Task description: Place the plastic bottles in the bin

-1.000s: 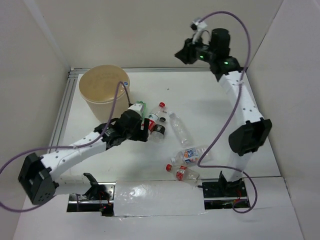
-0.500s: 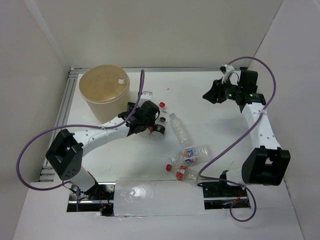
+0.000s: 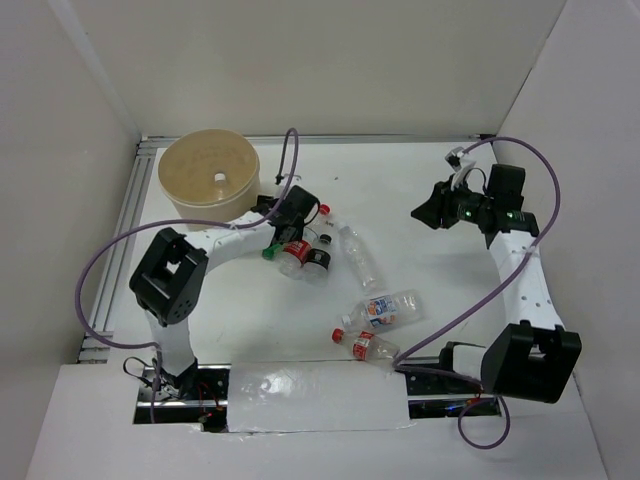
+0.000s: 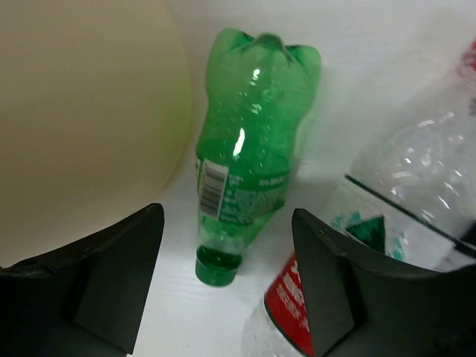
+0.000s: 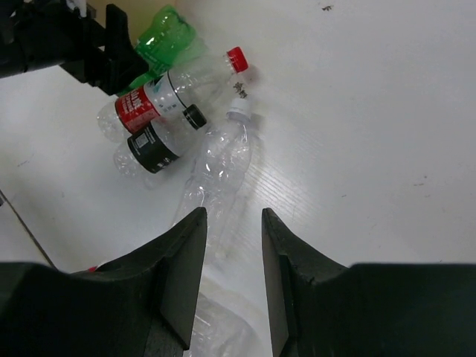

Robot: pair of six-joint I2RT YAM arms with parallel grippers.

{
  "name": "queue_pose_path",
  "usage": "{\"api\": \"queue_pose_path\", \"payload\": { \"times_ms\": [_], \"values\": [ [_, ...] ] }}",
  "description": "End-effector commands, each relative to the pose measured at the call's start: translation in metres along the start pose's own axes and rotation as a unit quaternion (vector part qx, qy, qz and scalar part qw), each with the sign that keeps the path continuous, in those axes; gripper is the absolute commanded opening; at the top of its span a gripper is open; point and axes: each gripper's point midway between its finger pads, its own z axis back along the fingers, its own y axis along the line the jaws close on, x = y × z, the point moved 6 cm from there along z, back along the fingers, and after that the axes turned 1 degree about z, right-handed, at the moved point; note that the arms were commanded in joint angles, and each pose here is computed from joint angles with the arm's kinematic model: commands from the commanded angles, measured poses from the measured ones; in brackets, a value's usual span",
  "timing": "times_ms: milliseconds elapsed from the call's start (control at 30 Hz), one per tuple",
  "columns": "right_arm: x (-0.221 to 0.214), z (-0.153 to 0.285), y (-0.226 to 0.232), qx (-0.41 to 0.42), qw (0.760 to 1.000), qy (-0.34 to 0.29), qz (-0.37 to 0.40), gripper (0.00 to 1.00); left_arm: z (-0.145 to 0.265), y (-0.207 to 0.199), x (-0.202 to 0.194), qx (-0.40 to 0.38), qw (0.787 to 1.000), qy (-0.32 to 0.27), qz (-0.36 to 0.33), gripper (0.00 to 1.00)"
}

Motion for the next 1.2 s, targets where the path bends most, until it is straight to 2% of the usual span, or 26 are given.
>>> {"api": "queue_pose_path", "payload": {
  "times_ms": [0, 133, 233, 267, 367, 500, 533, 600, 633, 667, 700, 733, 767, 800, 833, 900, 933, 1033, 1067, 1167],
  "values": [
    [0.001, 0.010, 0.009, 0.007, 1.000, -0.016, 0.019, 0.43, -0.011, 0.003, 0.017, 0.009, 1.000, -0.004, 0.006, 0.82],
    [-0.008, 0.010, 0.012, 0.008, 1.000, -0.014, 0.013, 0.45, -0.031, -0.001, -0.001, -0.002, 0.999, 0.040, -0.021, 0.82],
    [-0.013, 0.008, 0.010, 0.004, 1.000, -0.010, 0.004, 0.46, -0.037, -0.008, -0.012, -0.025, 0.997, 0.062, -0.040, 0.78],
    [-0.016, 0.009, 0.012, 0.004, 1.000, -0.010, 0.004, 0.47, -0.041, -0.008, -0.031, -0.030, 0.994, 0.087, -0.052, 0.75],
    [-0.020, 0.008, 0.011, 0.001, 1.000, -0.005, -0.001, 0.49, -0.043, -0.011, -0.036, -0.043, 0.994, 0.092, -0.050, 0.71],
    [-0.027, 0.008, 0.009, -0.006, 1.000, 0.003, 0.006, 0.50, -0.029, -0.014, -0.034, -0.071, 0.993, 0.079, -0.048, 0.41],
    [-0.027, 0.008, 0.009, -0.006, 1.000, 0.003, 0.011, 0.50, -0.021, -0.020, -0.028, -0.082, 0.993, 0.065, -0.047, 0.30],
    [-0.035, 0.007, 0.013, 0.007, 1.000, 0.017, 0.013, 0.50, 0.005, -0.027, -0.015, -0.114, 0.992, 0.034, -0.054, 0.19],
    [-0.041, 0.002, 0.021, 0.031, 0.999, 0.032, 0.023, 0.57, 0.028, -0.030, -0.002, -0.134, 0.990, 0.007, -0.047, 0.18],
    [-0.044, 0.002, 0.022, 0.034, 0.998, 0.037, 0.025, 0.64, 0.033, -0.036, 0.001, -0.141, 0.989, 0.001, -0.049, 0.18],
    [-0.048, -0.006, 0.029, 0.050, 0.997, 0.052, 0.026, 0.74, 0.059, -0.035, 0.026, -0.166, 0.985, -0.037, -0.035, 0.18],
    [-0.054, -0.010, 0.031, 0.046, 0.996, 0.074, 0.028, 0.84, 0.077, -0.037, 0.040, -0.183, 0.981, -0.061, -0.032, 0.18],
    [-0.057, -0.018, 0.030, 0.048, 0.994, 0.090, 0.027, 1.00, 0.094, -0.037, 0.053, -0.199, 0.977, -0.079, -0.024, 0.18],
    [-0.061, -0.023, 0.031, 0.047, 0.993, 0.103, 0.020, 1.00, 0.112, -0.035, 0.067, -0.214, 0.972, -0.097, -0.021, 0.16],
    [-0.060, -0.027, 0.029, 0.044, 0.993, 0.109, 0.022, 1.00, 0.149, -0.026, 0.101, -0.236, 0.962, -0.141, 0.006, 0.16],
    [-0.066, -0.038, 0.022, 0.028, 0.990, 0.138, 0.001, 1.00, 0.184, -0.013, 0.122, -0.243, 0.954, -0.174, 0.024, 0.16],
    [-0.064, -0.041, 0.020, 0.022, 0.990, 0.140, -0.002, 1.00, 0.215, 0.001, 0.144, -0.255, 0.942, -0.213, 0.051, 0.16],
    [-0.064, -0.059, 0.022, 0.011, 0.989, 0.146, -0.006, 1.00, 0.237, 0.039, 0.169, -0.221, 0.937, -0.252, 0.100, 0.18],
    [-0.061, -0.064, 0.020, -0.005, 0.990, 0.139, 0.001, 1.00, 0.237, 0.063, 0.175, -0.198, 0.937, -0.262, 0.120, 0.18],
    [-0.070, -0.082, 0.021, -0.018, 0.986, 0.167, 0.001, 0.99, 0.223, 0.104, 0.180, -0.138, 0.940, -0.264, 0.167, 0.23]
  ]
}}
